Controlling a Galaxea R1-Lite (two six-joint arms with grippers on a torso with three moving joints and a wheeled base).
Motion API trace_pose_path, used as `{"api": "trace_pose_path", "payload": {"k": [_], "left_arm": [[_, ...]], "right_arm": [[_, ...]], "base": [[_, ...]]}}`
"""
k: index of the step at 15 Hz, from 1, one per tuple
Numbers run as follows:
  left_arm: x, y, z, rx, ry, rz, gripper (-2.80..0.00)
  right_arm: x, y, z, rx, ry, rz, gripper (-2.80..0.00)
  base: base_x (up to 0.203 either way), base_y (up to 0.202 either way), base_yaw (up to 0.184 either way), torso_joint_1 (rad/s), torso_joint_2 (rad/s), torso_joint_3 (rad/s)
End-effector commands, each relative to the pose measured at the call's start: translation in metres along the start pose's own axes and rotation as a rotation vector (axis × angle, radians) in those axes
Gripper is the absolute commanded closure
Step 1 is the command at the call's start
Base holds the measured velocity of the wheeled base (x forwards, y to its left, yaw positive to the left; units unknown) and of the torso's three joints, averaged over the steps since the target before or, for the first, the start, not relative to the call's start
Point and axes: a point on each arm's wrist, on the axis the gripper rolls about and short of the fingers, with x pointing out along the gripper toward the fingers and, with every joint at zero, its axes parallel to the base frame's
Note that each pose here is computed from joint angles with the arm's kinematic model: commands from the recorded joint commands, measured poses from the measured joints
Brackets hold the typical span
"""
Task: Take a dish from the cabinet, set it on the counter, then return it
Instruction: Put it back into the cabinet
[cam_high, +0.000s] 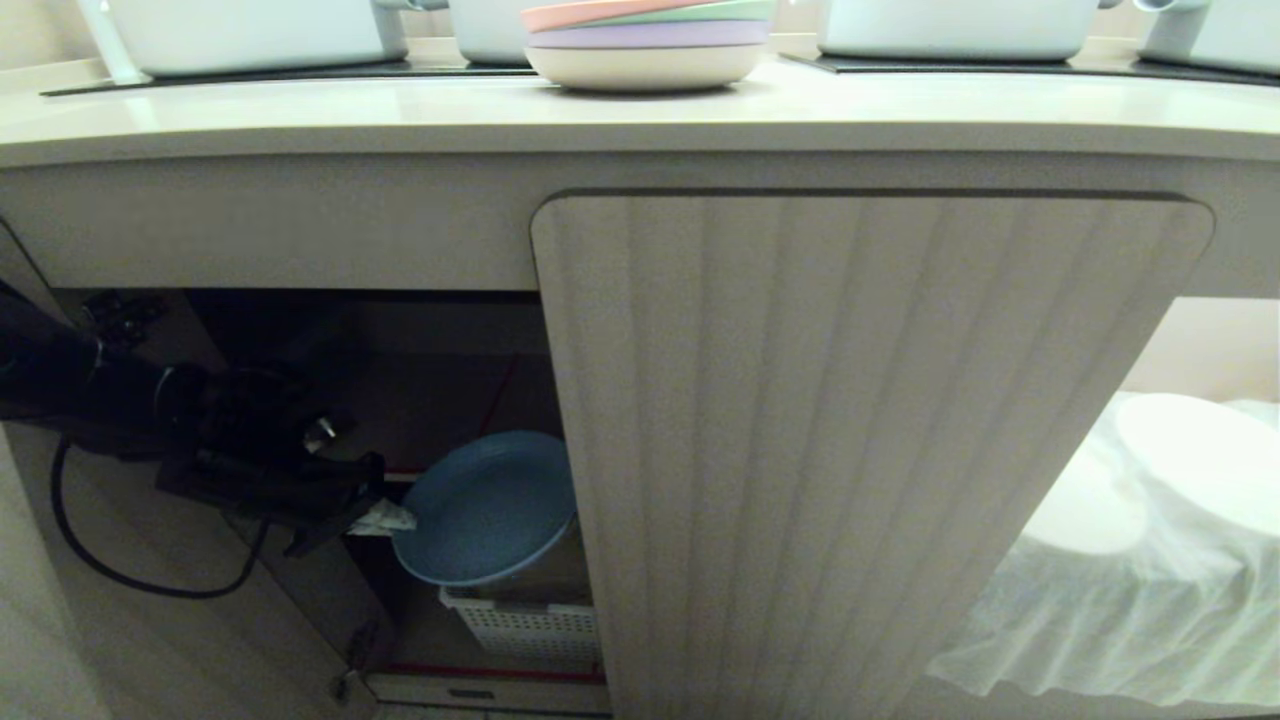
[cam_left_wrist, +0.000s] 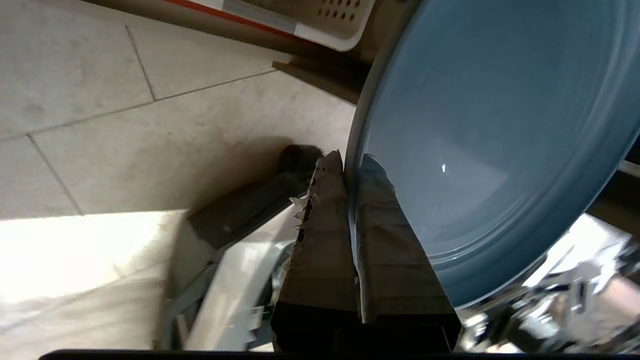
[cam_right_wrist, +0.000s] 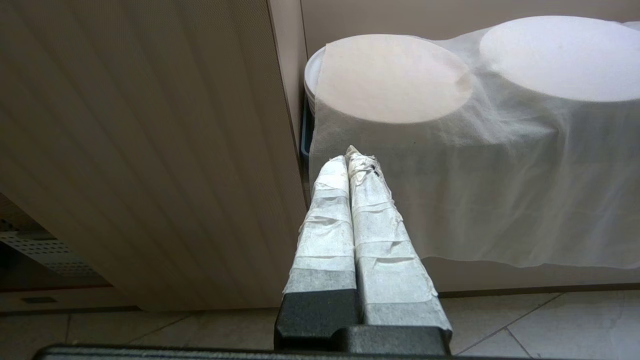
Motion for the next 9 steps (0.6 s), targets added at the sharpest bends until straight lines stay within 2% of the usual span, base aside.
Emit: {"api": "trace_pose_path", "payload": {"k": [1, 4, 6, 9], "left_arm": [[0.0006, -0.0005, 0.0025, -0.013, -0.002, -0.004, 0.00], [0.0010, -0.0014, 0.0026, -0.022, -0.001, -0.007, 0.00], [0.0030, -0.0044, 0.0067, -0.058, -0.007, -0.009, 0.00], [0.0046, -0.0068, 0.0076, -0.062, -0.007, -0.012, 0.00]], "right_arm": [[0.0000, 0.0000, -0.0001, 0.000, 0.000, -0.001, 0.00], [0.0000, 0.0000, -0.0001, 0.000, 0.000, -0.001, 0.00], [0.0000, 0.0000, -0.0001, 0.000, 0.000, 0.001, 0.00], [0.0000, 0.0000, -0.0001, 0.000, 0.000, 0.001, 0.00]], "base": [[0.000, 0.000, 0.000, 0.000, 0.00, 0.000], [0.000, 0.000, 0.000, 0.000, 0.00, 0.000], [0.000, 0.000, 0.000, 0.000, 0.00, 0.000], [0.000, 0.000, 0.000, 0.000, 0.00, 0.000]]}}
